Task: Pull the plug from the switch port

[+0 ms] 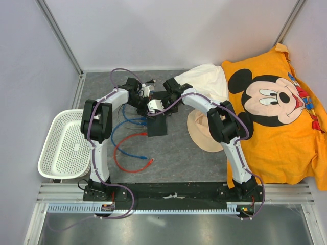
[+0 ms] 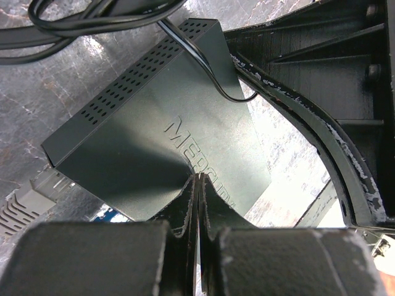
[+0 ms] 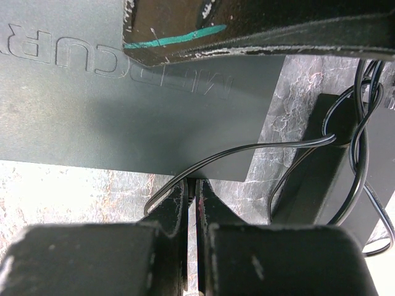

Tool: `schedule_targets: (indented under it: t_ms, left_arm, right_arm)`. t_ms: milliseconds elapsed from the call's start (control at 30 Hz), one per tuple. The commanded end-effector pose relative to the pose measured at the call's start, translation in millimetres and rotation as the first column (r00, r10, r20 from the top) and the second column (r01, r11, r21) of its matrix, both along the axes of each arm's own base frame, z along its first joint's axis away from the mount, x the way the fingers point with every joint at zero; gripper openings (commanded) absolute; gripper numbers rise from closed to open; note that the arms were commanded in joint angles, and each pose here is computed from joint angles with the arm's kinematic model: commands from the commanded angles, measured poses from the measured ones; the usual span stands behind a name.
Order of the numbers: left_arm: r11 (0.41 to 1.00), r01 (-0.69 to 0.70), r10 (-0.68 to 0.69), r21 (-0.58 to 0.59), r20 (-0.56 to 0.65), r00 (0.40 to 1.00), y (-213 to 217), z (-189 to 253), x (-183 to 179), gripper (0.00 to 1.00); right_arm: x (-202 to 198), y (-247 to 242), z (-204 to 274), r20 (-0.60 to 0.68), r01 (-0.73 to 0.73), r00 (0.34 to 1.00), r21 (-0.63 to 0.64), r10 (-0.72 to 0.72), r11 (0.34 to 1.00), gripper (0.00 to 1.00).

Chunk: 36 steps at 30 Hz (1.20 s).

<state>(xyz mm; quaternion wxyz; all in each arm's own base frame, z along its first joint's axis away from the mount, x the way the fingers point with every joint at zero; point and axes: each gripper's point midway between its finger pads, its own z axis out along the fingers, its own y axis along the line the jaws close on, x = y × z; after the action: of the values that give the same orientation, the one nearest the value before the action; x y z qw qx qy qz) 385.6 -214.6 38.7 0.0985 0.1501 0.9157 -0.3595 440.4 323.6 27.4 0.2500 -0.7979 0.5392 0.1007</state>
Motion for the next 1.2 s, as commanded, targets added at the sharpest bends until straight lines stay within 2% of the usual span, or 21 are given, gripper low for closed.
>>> schedule_targets:
  t_ms: [0,133,267,500,700,767,800,833,900,933,1167]
  left_arm:
    - [0.985,0.023,-0.027,0.172,0.02,0.999,22,-36,-1,0.02]
    - [0.982,0.025,-0.028,0.188,0.017,0.999,21,-39,-2,0.02]
    - [0.98,0.028,-0.032,0.199,0.018,0.999,20,-41,-1,0.02]
    - [0.978,0.031,-0.035,0.208,0.014,0.999,18,-42,-2,0.02]
    - [0.975,0.036,-0.039,0.22,0.009,0.999,18,-45,-3,0.02]
    - [0.975,0.034,-0.035,0.221,-0.002,0.999,18,-46,-5,0.02]
    - [0.975,0.038,-0.037,0.22,-0.007,0.999,17,-47,-6,0.02]
    - [0.976,0.039,-0.037,0.215,-0.012,0.999,16,-48,-7,0.01]
    - [0.974,0.047,-0.044,0.22,-0.021,0.999,15,-51,-10,0.02]
    - [0.971,0.046,-0.044,0.234,-0.016,0.999,16,-52,-9,0.01]
    - [0.963,0.069,-0.054,0.259,-0.065,0.996,13,-63,-16,0.01]
  right_arm:
    - [4,-44,-12,0.003,0.03,1.0,-0.135,-0.03,0.99,0.0]
    - [8,-50,-12,0.028,0.045,0.999,-0.166,-0.041,0.985,0.0]
    - [19,-60,-15,0.044,0.165,0.986,-0.211,-0.159,0.964,0.0]
    - [1,-70,-18,-0.012,0.18,0.982,-0.226,-0.187,0.957,0.0]
    - [1,-77,-20,0.009,0.205,0.978,-0.244,-0.209,0.948,0.0]
    - [7,-78,-13,0.065,0.231,0.973,-0.214,-0.223,0.949,0.0]
    - [16,-77,-21,0.136,0.272,0.958,-0.167,-0.251,0.948,0.0]
    - [22,-75,-1,0.197,0.297,0.942,-0.104,-0.273,0.949,0.0]
    - [25,-75,-5,0.279,0.303,0.917,-0.025,-0.285,0.953,0.0]
    - [28,-74,10,0.321,0.308,0.899,0.016,-0.297,0.951,0.0]
    - [34,-83,16,0.428,0.34,0.839,0.071,-0.337,0.938,0.0]
